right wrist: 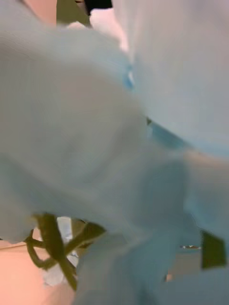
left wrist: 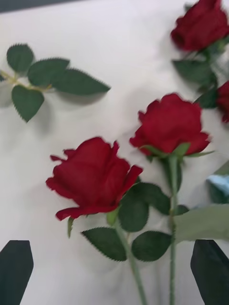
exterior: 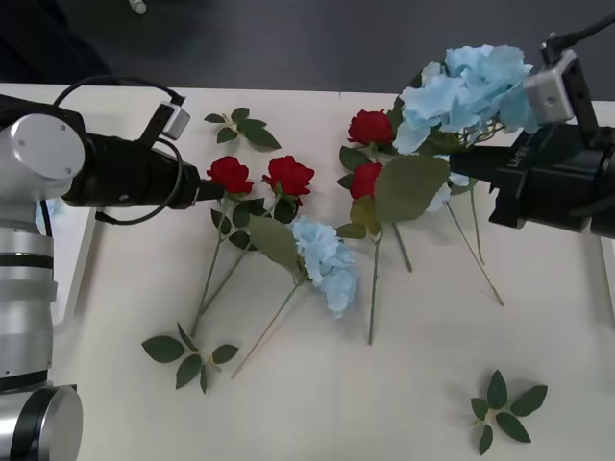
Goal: Put the red flowers into the right box and the blue flowers into the left box
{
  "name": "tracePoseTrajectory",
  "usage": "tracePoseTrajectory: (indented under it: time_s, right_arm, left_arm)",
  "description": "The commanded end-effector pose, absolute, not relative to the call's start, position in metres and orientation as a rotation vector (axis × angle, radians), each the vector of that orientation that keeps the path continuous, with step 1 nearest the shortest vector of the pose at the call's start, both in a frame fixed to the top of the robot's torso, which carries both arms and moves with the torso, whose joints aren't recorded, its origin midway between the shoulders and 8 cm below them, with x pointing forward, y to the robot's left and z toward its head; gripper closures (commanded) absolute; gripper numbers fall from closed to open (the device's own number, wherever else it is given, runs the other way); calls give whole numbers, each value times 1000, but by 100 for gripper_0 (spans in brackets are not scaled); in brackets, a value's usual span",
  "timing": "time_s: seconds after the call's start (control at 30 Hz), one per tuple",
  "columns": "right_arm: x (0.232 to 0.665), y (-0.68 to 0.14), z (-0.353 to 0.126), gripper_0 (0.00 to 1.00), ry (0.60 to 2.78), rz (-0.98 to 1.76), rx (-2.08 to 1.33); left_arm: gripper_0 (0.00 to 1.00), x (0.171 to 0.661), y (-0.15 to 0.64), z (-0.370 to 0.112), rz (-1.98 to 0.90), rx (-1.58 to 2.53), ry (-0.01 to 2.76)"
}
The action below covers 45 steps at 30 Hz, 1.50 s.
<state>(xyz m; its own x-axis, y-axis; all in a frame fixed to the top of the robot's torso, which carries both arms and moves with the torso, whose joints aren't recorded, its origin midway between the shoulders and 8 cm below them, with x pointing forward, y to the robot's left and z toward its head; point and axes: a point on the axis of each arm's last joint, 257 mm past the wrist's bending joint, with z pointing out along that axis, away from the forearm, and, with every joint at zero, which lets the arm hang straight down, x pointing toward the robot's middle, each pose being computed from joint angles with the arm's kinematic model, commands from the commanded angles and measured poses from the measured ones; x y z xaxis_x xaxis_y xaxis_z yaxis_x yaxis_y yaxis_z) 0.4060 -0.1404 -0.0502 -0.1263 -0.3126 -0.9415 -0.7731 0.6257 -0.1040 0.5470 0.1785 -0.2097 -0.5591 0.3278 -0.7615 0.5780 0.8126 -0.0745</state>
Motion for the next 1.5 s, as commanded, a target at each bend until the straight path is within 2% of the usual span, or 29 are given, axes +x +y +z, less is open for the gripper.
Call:
tracePoseTrajectory:
  time_s: [0.03, 0.17, 0.47, 0.57, 0.93, 1.3, 1.33, 1.4, 1.5]
  right_arm:
    - [396, -115, -58, 100, 1642, 532, -973]
    - [392, -92, -76, 100, 1593, 557, -1016]
    - [389, -47, -106, 100, 1512, 602, -1022]
    - [386, -42, -107, 100, 1507, 616, -1024]
    - [385, -41, -106, 100, 1508, 625, -1018]
    - [385, -41, -107, 100, 1509, 625, -1019]
    - [385, -41, -107, 100, 1510, 624, -1020]
    - [385, -42, -107, 100, 1511, 622, -1021]
    - [385, -43, -108, 100, 1515, 623, -1020]
  left_arm:
    - [3, 541, 178, -231, -295, 763, 2256]
    - [3, 539, 172, -254, -276, 764, 2307]
    - [14, 538, 156, -281, -238, 757, 2356]
    - [19, 539, 152, -282, -216, 763, 2355]
    - [26, 542, 147, -286, -167, 758, 2356]
    - [39, 553, 145, -302, -181, 718, 2348]
    - [46, 554, 145, -301, -181, 718, 2347]
    - [82, 554, 145, -301, -181, 716, 2347]
    - [100, 555, 147, -300, -181, 711, 2346]
